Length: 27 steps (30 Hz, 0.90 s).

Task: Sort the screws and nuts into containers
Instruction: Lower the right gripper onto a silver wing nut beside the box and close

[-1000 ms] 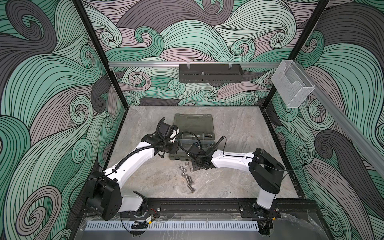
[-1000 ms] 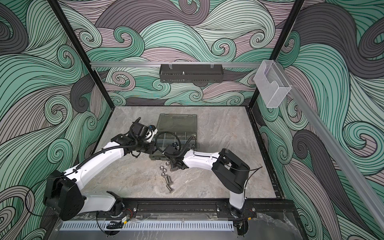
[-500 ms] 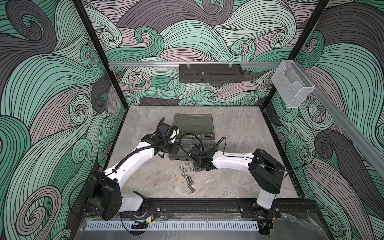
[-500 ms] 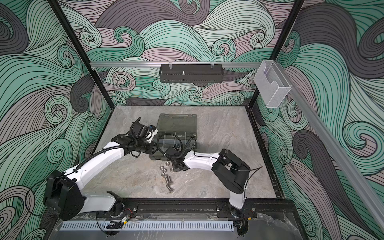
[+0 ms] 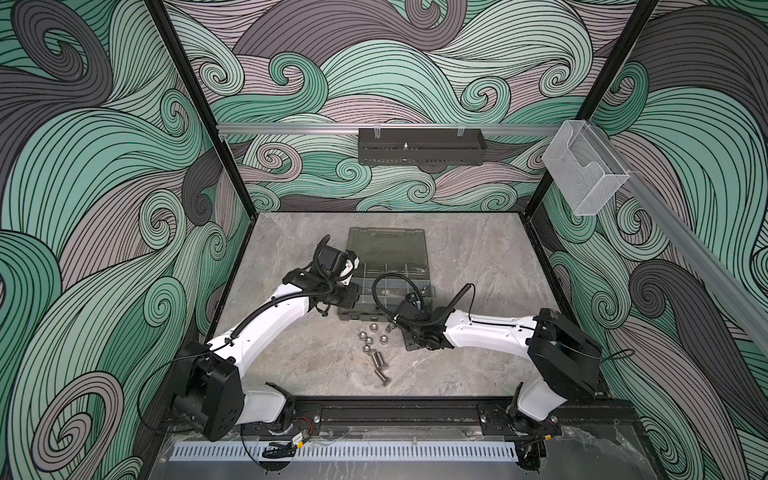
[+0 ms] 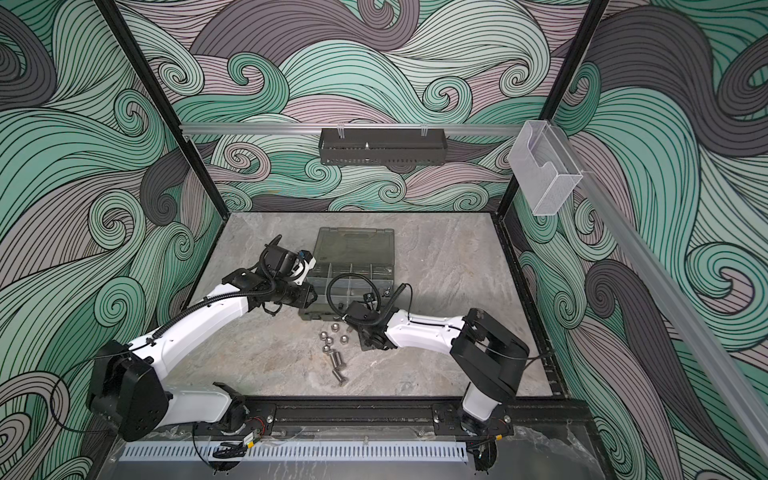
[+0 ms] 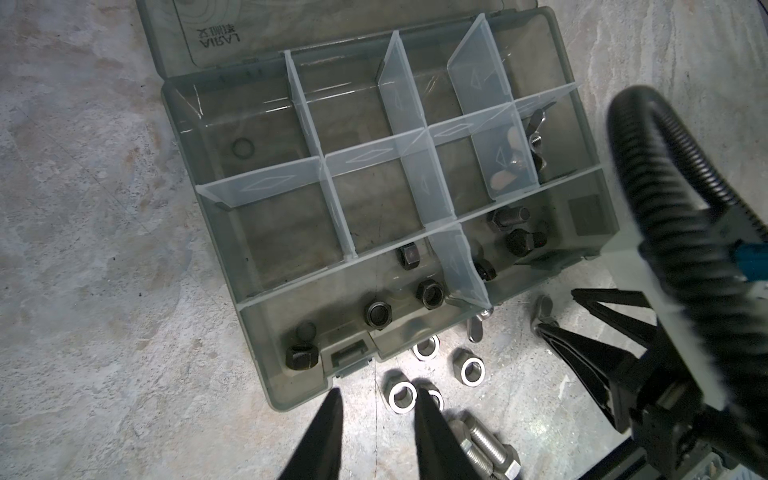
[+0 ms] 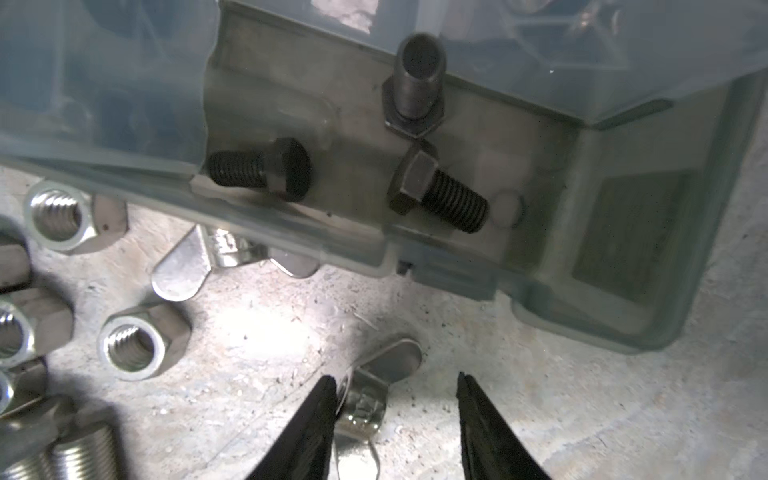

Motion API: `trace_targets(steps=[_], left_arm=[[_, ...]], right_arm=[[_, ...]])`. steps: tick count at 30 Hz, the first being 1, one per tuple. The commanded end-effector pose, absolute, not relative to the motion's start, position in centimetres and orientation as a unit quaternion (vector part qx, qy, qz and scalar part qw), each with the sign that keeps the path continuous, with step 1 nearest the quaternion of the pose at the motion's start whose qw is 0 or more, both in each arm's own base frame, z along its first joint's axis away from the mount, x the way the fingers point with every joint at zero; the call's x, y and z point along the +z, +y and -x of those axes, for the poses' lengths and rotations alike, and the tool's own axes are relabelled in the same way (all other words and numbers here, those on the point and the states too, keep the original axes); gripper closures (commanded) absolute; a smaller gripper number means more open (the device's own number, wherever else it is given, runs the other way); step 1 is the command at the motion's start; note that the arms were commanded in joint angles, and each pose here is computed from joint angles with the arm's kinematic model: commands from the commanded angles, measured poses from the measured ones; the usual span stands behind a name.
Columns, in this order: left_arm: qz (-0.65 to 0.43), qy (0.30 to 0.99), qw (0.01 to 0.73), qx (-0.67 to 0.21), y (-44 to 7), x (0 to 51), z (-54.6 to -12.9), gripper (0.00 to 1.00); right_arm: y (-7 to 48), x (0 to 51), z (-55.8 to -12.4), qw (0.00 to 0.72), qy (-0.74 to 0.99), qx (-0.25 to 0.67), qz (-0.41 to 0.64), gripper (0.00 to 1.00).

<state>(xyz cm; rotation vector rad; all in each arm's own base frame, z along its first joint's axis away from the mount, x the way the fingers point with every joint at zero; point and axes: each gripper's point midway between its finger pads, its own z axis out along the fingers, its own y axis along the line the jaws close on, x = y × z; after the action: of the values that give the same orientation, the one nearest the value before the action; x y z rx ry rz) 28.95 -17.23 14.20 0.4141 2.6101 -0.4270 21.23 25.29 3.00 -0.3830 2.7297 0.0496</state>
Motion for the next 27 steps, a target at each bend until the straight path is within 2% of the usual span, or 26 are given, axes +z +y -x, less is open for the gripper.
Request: trace_targets(steps=[1, 14, 27], left_arm=[[-0.146, 0.948, 0.229, -0.163, -17.2, 14.2, -29.0, 0.67], [-0.145, 0.948, 0.229, -0.167, -17.4, 14.3, -29.0, 0.66], [-0.145, 0.948, 0.230, -0.167, -17.3, 14.4, -29.0, 0.67]], right_arm=[[23.8, 3.3, -21.1, 0.200, 0.973, 0.000, 0.119, 0.49], [26.1, 2.9, -21.2, 0.189, 0.973, 0.037, 0.126, 0.49], [26.0, 1.5, -20.8, 0.176, 0.977, 0.039, 0.118, 0.63]])
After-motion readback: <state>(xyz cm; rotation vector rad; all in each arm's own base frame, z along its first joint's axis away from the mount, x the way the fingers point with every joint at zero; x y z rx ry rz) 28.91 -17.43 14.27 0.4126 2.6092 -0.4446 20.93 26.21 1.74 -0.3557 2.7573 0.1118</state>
